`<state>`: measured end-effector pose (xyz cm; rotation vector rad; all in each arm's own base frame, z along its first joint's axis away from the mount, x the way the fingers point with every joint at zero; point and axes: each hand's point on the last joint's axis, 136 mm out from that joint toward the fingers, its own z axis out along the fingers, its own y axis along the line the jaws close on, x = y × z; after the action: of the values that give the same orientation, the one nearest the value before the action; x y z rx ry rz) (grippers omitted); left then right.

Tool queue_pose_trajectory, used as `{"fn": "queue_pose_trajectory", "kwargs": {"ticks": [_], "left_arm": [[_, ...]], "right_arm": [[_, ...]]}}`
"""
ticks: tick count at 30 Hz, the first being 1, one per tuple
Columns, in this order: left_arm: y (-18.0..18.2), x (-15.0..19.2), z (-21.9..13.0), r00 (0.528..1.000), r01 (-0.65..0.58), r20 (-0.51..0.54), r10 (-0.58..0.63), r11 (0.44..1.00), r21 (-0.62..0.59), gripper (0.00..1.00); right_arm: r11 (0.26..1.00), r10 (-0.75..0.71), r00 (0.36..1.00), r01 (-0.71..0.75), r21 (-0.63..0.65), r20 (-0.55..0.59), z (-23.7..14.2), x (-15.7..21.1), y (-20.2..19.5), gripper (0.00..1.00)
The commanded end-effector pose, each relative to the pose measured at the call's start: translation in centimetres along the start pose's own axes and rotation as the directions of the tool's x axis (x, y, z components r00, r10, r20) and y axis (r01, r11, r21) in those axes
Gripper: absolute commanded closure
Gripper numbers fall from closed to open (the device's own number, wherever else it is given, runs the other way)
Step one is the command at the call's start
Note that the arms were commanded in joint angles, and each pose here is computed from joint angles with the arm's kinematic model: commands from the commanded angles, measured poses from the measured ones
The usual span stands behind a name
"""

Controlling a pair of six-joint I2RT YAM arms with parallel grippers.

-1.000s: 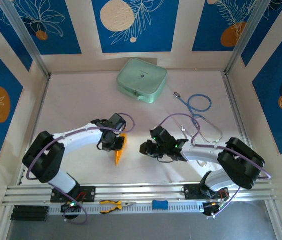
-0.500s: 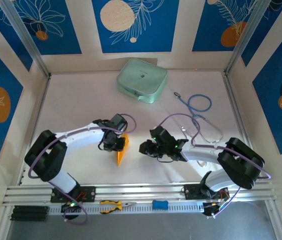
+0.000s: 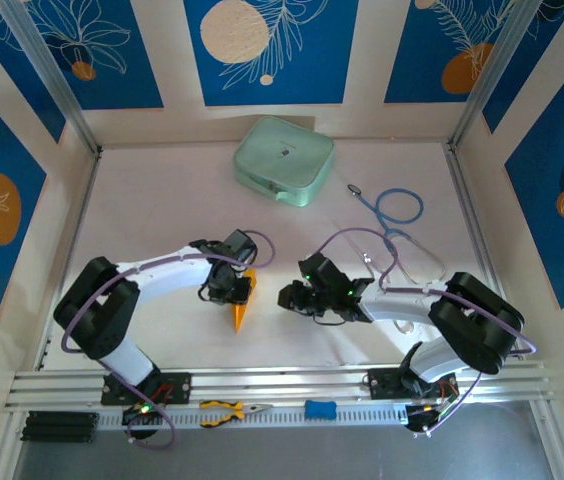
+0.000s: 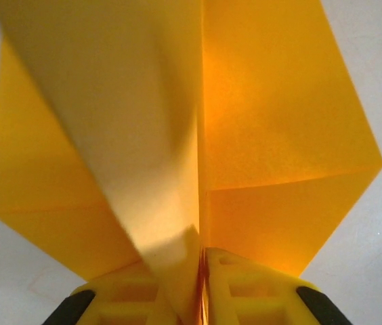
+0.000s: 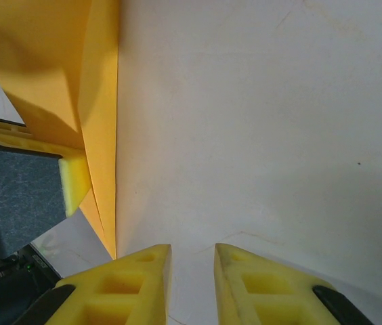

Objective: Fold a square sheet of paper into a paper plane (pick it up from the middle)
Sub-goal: Turn over a paper plane at the center of the table.

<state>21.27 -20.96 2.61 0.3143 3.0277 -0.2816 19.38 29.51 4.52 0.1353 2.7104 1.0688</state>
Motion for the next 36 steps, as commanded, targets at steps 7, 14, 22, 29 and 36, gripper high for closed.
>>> {"fn": "queue_pose_trajectory", "kwargs": {"ticks": [7,14,22,29,36], "left_arm": [[-0.4,0.0,0.4,0.999,-0.037,-0.012,0.037,0.999,-0.031,0.81],[0.2,0.4,1.4,0.999,-0.037,-0.029,0.035,0.996,-0.083,0.78],[0.8,1.3,2.9,0.998,-0.035,-0.061,0.026,0.989,-0.143,0.70],[0.2,1.4,3.5,0.998,-0.011,-0.060,0.000,0.983,-0.184,0.63],[-0.6,1.1,3.8,0.996,0.074,-0.028,-0.082,0.975,-0.208,0.55]], "right_arm": [[0.999,-0.004,1.000,0.004,-0.032,-0.003,0.0,-0.2,1.3,0.75],[1.000,-0.002,1.000,0.002,-0.029,0.006,-0.2,-0.2,1.1,0.75],[1.000,-0.012,0.998,0.011,0.023,0.060,-2.4,-0.5,-0.3,0.75],[0.999,-0.010,0.992,0.005,0.042,0.127,-5.3,-0.8,-1.6,0.72],[0.999,-0.023,0.991,0.017,0.047,0.135,-7.5,-0.8,-2.4,0.70]]}}
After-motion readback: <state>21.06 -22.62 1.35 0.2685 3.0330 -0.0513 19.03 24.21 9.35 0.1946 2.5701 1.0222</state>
